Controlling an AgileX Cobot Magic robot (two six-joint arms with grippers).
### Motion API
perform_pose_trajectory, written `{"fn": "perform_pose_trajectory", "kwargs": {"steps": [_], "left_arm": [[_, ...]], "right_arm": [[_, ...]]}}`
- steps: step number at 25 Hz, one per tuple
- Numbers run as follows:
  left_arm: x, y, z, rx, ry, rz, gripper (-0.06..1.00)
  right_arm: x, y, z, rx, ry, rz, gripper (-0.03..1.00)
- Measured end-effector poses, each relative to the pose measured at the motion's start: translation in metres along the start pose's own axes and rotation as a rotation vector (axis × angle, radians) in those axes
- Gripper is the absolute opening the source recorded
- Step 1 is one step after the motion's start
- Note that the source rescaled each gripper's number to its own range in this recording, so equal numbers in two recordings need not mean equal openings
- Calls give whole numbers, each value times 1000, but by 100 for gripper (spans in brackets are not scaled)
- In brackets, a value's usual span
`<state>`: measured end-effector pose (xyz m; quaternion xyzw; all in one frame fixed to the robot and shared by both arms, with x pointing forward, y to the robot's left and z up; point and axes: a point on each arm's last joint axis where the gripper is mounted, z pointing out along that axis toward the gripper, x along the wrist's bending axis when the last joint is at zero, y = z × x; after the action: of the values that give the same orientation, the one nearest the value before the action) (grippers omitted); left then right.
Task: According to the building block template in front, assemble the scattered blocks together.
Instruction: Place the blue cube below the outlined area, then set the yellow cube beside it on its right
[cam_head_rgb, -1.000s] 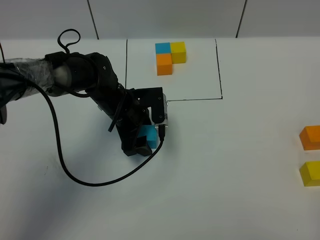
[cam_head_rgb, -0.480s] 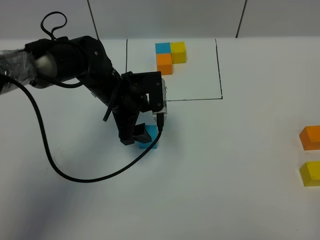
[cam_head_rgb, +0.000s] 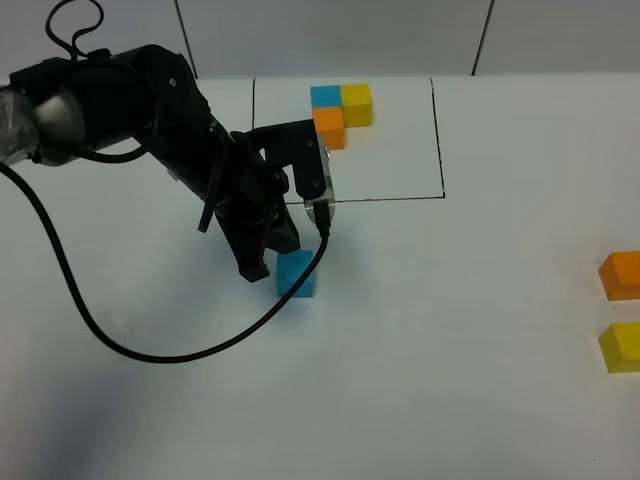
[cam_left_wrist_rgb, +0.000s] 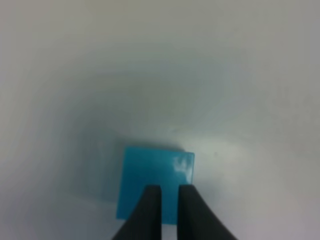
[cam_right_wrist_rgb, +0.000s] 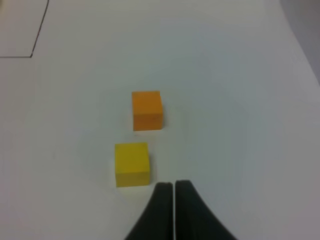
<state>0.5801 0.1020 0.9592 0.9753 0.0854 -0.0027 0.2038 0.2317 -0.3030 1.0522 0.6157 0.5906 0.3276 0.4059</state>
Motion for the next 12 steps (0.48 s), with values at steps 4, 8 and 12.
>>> {"fn": "perform_pose_trajectory", "kwargs": {"steps": [4,8,12], "left_arm": [[-1,2,-4,-11,6,-309,1],[-1,4,-8,-35,2,-806,0],[-4,7,-6,-24,15,-1120,0]], "right_arm": [[0,0,0,0,0,0,1],[0,0,0,0,0,0,1],[0,0,0,0,0,0,1]]}}
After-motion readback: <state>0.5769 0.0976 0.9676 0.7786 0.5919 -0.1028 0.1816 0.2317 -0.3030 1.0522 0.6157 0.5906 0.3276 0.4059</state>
